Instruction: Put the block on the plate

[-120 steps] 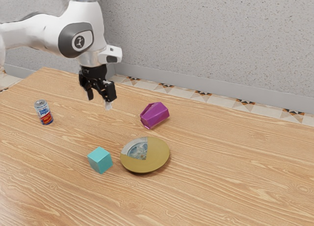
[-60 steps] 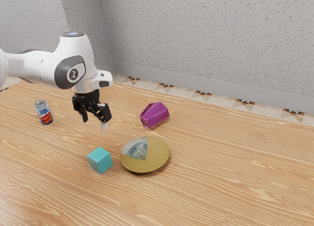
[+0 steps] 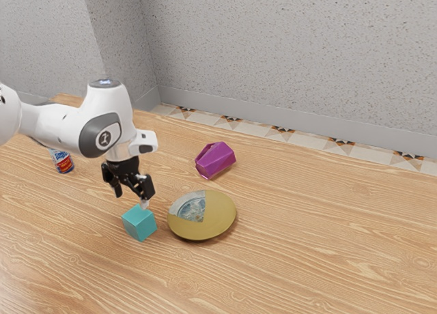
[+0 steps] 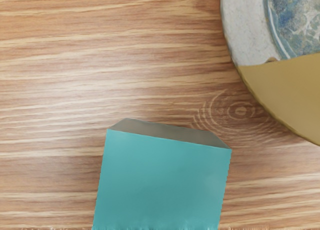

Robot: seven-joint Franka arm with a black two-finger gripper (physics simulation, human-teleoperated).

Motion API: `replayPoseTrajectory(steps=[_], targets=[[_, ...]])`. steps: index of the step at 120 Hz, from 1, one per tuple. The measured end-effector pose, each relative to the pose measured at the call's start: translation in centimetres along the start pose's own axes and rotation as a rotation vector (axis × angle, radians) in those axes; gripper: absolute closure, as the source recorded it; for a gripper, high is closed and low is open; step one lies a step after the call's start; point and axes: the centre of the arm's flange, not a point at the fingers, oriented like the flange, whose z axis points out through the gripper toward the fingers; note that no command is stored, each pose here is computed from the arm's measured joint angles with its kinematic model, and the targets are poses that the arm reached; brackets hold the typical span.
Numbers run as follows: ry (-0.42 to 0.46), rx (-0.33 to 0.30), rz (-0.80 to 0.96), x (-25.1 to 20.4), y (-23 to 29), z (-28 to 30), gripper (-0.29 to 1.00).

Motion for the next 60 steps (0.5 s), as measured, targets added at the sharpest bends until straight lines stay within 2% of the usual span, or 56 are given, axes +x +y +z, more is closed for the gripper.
replayPoseTrajectory(steps=[60], targets=[[-0.016,0.007,-0.005,-0.2,0.0,3.8,0.0]])
